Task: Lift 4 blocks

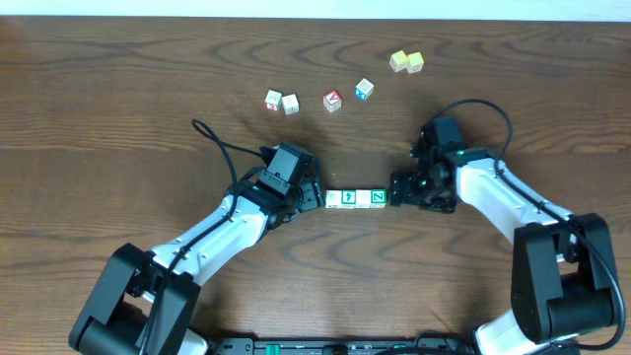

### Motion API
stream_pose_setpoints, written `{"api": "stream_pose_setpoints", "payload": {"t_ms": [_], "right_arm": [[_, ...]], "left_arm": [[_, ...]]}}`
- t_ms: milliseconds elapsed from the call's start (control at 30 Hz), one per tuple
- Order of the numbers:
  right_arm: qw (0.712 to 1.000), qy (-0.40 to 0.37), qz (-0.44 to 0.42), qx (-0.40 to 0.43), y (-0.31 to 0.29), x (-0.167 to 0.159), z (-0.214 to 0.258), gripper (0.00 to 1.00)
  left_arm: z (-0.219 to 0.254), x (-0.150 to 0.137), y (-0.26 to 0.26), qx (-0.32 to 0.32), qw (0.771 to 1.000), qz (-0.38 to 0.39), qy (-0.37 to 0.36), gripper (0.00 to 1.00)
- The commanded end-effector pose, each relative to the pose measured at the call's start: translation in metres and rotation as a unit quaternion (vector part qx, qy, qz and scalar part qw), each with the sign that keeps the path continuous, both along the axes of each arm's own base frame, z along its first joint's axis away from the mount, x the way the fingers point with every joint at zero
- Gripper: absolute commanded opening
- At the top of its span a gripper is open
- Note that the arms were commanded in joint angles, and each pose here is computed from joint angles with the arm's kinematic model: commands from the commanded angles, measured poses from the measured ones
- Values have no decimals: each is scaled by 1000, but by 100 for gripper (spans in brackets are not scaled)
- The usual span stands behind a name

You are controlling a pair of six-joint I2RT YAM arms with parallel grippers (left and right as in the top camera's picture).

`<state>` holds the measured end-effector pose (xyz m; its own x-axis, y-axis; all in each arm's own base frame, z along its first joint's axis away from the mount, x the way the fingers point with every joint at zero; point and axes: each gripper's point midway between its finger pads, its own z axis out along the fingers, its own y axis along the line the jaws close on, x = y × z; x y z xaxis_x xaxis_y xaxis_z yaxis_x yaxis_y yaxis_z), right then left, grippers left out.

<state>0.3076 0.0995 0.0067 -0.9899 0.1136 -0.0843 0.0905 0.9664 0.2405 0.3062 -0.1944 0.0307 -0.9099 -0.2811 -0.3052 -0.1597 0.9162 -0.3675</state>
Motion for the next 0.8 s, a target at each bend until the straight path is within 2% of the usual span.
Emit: {"api": "stream_pose_setpoints", "payload": {"t_ms": [0, 233, 267, 300, 333, 400, 433, 467, 533, 633, 667, 767], "right_arm": [[1000, 1, -31, -5, -17, 7, 0, 99], [999, -1, -33, -5, -18, 9, 0, 98], [999, -1, -34, -5, -18, 9, 0, 96], [999, -1, -34, -5, -18, 9, 0, 94], [999, -1, -33, -5, -18, 9, 0, 90], [999, -1, -34, -5, -18, 9, 0, 77], [999, -1, -34, -5, -18, 9, 0, 59], [999, -1, -34, -5, -18, 9, 0, 46], [999, 0, -37, -3, -17, 8, 0, 26], [999, 3, -33, 19, -10, 8, 2, 4], [999, 3, -31, 30, -6, 8, 3, 1], [999, -2, -16, 43, -1, 9, 4, 1]], "left_arm": [[0, 3, 8, 18, 1000, 6, -10, 73], [1, 4, 8, 17, 1000, 6, -11, 73], [1, 4, 8, 17, 1000, 6, -11, 70], [1, 4, 8, 17, 1000, 6, -11, 60], [1, 4, 8, 17, 1000, 6, -11, 45], [1, 5, 9, 20, 1000, 8, -13, 23], [2, 7, 7, 15, 1000, 7, -17, 11], [3, 7, 6, 9, 1000, 6, -15, 7], [7, 7, -2, -19, 999, -23, -11, 7], [19, 6, -17, -80, 993, -81, -4, 7], [23, 6, -18, -99, 991, -86, 3, 7], [26, 6, -8, -150, 986, -67, 38, 7]]}}
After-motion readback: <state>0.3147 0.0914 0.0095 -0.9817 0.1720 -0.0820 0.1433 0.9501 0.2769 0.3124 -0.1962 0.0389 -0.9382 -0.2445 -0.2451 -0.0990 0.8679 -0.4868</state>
